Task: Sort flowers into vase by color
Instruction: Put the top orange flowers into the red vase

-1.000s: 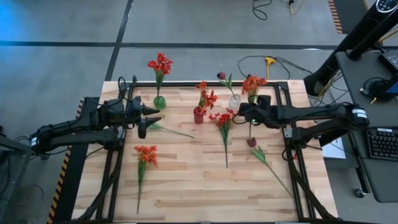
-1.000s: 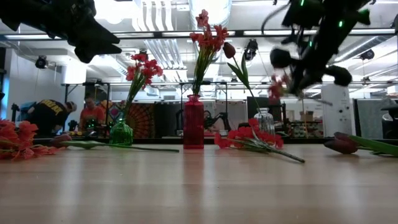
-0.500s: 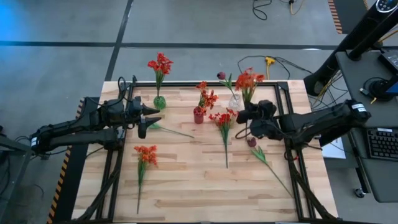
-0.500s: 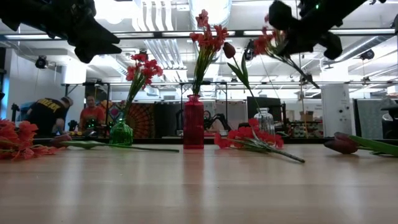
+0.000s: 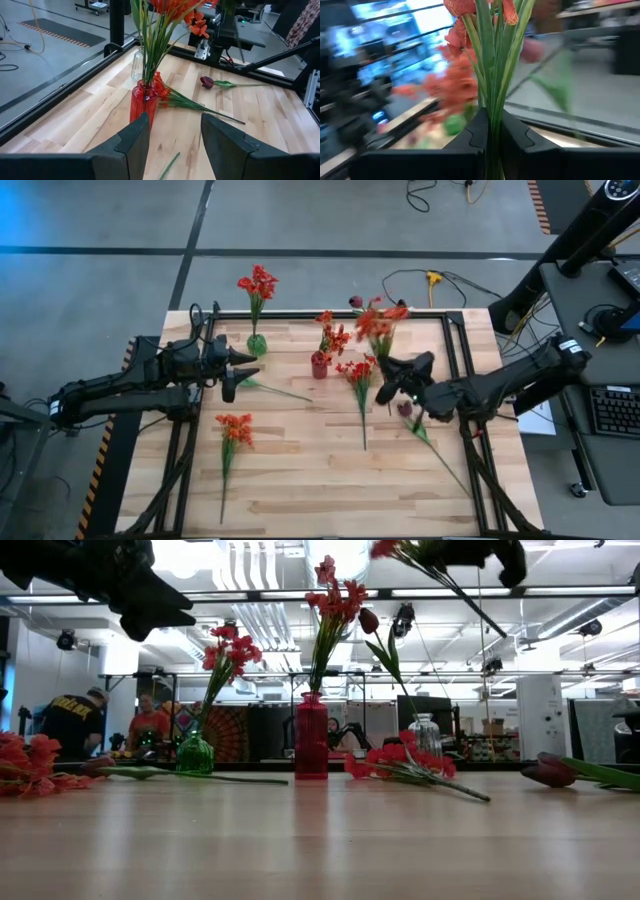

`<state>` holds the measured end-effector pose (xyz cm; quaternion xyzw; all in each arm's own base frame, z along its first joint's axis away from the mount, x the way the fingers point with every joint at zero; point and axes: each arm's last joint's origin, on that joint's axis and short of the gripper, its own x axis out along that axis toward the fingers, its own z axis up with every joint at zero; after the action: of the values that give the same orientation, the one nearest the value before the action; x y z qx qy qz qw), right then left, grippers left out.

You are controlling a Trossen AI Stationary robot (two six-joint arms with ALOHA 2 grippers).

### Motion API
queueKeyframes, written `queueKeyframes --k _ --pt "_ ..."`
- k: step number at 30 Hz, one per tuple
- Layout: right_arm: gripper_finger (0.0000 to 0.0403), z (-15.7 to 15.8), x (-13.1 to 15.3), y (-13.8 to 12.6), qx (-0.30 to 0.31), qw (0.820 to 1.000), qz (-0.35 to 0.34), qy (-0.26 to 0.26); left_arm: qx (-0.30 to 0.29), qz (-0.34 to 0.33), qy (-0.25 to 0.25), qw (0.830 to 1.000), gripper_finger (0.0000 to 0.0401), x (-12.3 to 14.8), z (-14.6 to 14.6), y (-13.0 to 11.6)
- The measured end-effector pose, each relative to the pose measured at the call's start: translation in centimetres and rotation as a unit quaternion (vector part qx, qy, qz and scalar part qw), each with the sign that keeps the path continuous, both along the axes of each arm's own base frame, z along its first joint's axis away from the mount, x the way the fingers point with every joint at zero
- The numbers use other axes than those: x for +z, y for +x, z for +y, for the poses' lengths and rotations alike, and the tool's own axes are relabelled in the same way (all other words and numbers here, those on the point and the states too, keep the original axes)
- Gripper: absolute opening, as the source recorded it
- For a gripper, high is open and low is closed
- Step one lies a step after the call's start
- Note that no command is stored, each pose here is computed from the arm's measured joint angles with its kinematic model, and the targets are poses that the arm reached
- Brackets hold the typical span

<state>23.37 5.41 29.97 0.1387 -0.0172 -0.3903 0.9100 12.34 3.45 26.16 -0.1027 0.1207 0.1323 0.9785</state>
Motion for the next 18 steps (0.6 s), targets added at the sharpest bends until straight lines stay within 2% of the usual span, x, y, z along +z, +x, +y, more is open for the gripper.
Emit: queueKeyframes --k 3,5,8,10,13,18 --pt "0.002 0.6 0.4 0.9 0.084 0.996 -0.014 -0.007 0.0 -0.002 0.001 1.0 0.016 0.0 0.0 0.0" --pt "0.002 1.1 0.9 1.6 0.162 0.986 -0.034 -0.027 0.0 -0.002 0.001 1.0 0.016 0.0 0.0 0.0" --pt "0.002 2.1 1.7 2.5 0.303 0.946 -0.078 -0.087 -0.001 -0.002 0.0 1.0 0.016 0.0 0.0 0.0" --pt "0.002 2.7 2.1 2.8 0.368 0.915 -0.108 -0.125 -0.001 -0.003 0.001 1.0 0.016 0.1 0.0 0.0" --pt "0.002 3.2 2.0 3.3 0.411 0.886 -0.122 -0.177 -0.011 -0.005 -0.002 1.0 0.016 0.1 -0.1 0.0" --pt "0.002 3.6 1.4 4.0 0.422 0.872 -0.122 -0.219 -0.076 -0.047 -0.007 0.996 0.016 0.8 -0.8 0.3"
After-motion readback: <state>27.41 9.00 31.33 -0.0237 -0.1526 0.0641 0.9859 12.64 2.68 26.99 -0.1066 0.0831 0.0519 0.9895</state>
